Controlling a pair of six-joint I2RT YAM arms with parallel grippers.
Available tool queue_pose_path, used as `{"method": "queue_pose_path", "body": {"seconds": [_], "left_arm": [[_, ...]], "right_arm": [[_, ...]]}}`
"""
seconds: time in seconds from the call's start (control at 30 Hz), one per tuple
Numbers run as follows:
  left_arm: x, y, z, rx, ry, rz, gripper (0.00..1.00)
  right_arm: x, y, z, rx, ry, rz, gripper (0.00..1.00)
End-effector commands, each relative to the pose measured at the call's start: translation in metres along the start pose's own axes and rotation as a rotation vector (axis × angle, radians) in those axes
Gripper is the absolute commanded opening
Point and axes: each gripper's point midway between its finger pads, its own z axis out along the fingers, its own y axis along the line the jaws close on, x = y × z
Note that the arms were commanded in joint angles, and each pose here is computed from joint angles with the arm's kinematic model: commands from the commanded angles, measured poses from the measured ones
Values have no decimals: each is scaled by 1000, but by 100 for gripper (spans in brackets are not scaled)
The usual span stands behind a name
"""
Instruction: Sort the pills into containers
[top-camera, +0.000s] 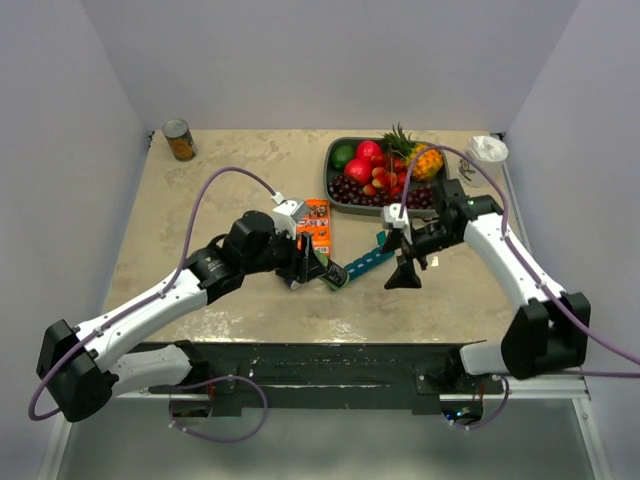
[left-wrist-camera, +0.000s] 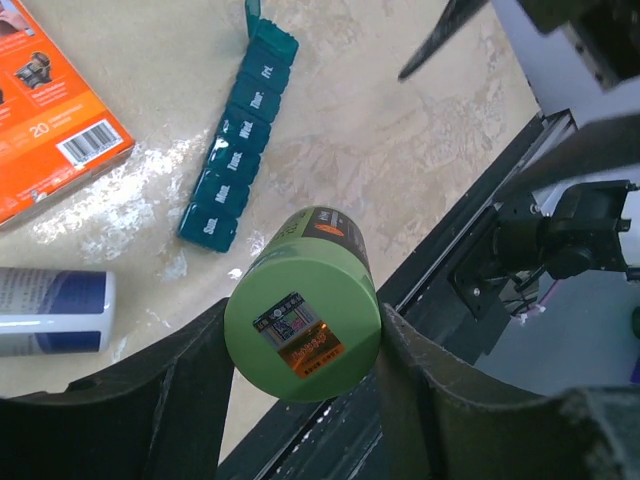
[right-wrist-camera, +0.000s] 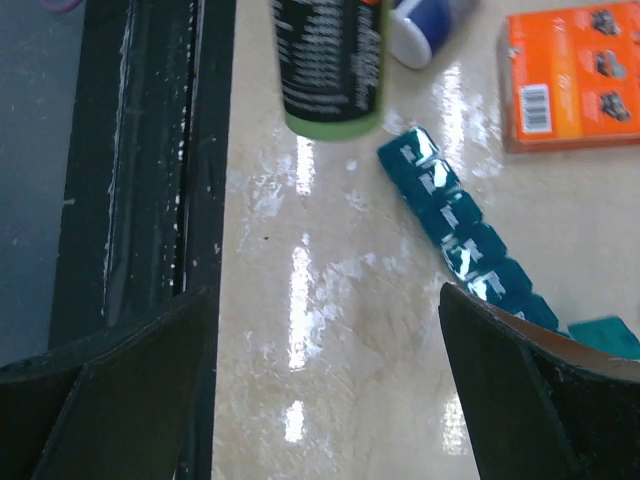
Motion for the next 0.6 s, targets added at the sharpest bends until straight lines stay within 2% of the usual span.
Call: {"method": "queue_pose_path", "body": {"seconds": [0.0,0.2,0.23,0.57], "left_arm": [[-30,-27,4,135,-121,-14,0],[-26,-27,7,157,-141,-48,0],[-34,-31,5,176,-176,-42,0],[-40,-34,2,199,-231,-59,0]], "right_arm": [[-19,13,16,96,16,-120,99],[-38,19,28,78,-43,-144,99],[-37,21,32,61,-41,-135,99],[-33,35,45,7,-54,-101,99]]}}
